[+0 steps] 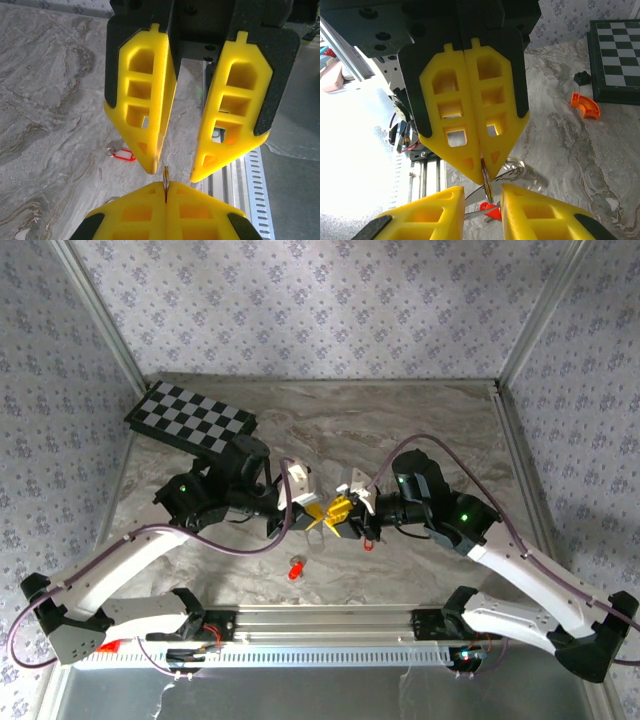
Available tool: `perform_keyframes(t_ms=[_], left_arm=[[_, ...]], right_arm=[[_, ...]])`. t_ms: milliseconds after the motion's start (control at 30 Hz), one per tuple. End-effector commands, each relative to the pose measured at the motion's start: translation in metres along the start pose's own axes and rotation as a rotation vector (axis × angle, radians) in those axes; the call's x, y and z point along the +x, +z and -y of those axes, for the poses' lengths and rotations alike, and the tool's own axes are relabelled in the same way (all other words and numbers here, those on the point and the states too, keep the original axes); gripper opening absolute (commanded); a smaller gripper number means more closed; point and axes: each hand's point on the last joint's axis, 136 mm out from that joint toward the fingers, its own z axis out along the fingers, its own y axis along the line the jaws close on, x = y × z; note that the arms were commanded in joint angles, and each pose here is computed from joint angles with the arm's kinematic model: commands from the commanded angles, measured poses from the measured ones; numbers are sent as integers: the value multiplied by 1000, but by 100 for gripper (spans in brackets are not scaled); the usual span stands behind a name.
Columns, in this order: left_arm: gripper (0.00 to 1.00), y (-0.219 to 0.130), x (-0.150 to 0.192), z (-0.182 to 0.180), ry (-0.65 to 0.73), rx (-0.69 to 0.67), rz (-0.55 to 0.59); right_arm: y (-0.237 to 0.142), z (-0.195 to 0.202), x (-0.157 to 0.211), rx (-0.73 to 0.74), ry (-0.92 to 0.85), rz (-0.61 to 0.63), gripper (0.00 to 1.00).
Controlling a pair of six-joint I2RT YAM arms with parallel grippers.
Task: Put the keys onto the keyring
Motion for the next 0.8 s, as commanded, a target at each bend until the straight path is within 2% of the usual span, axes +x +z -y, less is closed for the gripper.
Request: perform_keyframes(t_ms=[0,167,300,533,633,767], left_arm=[[0,-6,-20,3,58,0,54],[0,-6,-20,4,61,1,54],[0,-5,-20,4,61,4,53],[0,-5,-20,6,59,12,56],[14,-7,-23,7,52,5,82],[22,-15,-24,4,31,-37,139]], right_arm=[[-2,-1,-10,7,-29,10,24],[-2,-1,-10,7,-32,8,17],[-2,0,-10,16,-33,6,0],[-3,1,-11,25,-35,8,0],[-5,1,-12,33,-40,15,0],[-9,1,-19,51,-41,74,0]])
